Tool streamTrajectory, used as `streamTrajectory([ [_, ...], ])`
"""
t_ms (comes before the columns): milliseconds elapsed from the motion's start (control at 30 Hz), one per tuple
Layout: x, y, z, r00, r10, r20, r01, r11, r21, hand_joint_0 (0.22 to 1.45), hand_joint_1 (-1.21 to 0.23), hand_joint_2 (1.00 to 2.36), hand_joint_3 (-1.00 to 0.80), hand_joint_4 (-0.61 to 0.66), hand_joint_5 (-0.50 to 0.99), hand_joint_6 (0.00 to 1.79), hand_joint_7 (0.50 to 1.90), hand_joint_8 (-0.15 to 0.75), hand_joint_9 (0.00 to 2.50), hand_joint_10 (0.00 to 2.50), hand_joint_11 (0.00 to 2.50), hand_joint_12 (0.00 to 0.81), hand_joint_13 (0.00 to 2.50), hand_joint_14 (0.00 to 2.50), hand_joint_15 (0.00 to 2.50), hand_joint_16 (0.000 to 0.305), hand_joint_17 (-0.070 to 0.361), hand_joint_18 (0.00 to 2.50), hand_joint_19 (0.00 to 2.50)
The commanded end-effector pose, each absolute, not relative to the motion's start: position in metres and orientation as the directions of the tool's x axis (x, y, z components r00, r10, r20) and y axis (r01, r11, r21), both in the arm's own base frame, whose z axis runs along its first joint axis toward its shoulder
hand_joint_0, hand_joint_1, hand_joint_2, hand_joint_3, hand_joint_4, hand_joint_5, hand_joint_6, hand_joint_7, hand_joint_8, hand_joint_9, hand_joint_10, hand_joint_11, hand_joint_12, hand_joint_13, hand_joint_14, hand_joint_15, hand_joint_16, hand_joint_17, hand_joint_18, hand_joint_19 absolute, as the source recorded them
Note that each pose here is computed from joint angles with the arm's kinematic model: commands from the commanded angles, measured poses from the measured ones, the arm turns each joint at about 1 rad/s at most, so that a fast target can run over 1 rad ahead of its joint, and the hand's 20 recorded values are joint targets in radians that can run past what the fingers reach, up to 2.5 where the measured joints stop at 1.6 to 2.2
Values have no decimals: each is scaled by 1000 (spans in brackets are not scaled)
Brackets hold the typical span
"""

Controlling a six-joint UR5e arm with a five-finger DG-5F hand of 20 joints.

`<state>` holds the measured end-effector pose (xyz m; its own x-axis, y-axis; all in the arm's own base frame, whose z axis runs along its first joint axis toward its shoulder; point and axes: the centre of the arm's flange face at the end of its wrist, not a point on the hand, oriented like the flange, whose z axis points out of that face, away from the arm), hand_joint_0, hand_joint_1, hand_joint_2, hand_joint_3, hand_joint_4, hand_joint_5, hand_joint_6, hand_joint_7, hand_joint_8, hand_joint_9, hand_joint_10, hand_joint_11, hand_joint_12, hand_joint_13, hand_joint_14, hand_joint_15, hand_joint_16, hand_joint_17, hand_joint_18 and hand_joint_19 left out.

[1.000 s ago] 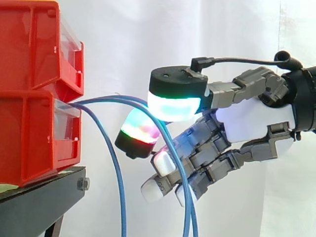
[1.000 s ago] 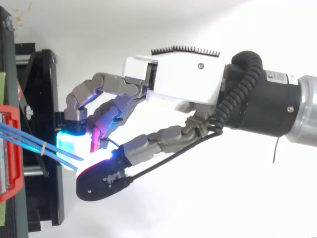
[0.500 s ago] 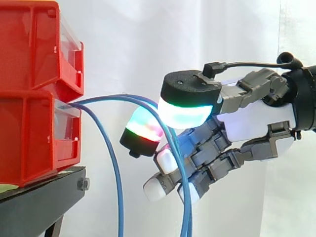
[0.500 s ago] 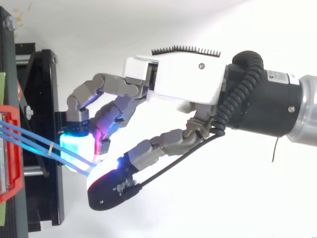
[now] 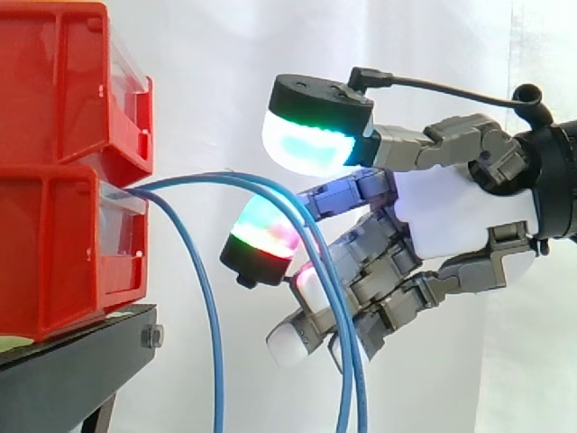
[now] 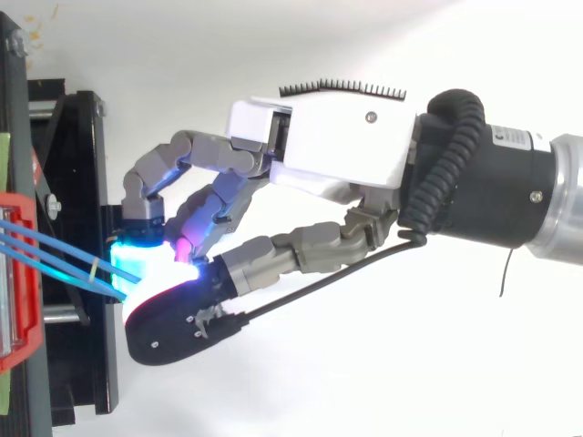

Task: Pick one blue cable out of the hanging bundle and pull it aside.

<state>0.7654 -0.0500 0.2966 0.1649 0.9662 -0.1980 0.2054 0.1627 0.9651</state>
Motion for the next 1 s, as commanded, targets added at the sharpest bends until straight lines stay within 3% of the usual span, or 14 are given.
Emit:
streamTrajectory([
  [0,765,-50,297,166,966,-198,206,163,965,488,-617,1000,-500,70,-112,891,989,347,1067,19,537,404,742,14,376,55,124,750,587],
  [233,765,-52,297,167,966,-198,206,162,965,561,-696,1010,-371,65,-115,889,1039,324,1058,18,550,383,734,14,380,50,112,726,600],
  [767,765,-54,296,168,966,-198,208,162,965,564,-817,1032,-2,-30,-73,919,1121,269,1114,17,523,353,767,15,388,49,110,751,578],
  [967,765,-50,296,165,966,-199,209,163,964,567,-855,1030,97,-121,-45,908,1101,262,1133,16,416,360,804,14,362,53,119,805,521],
])
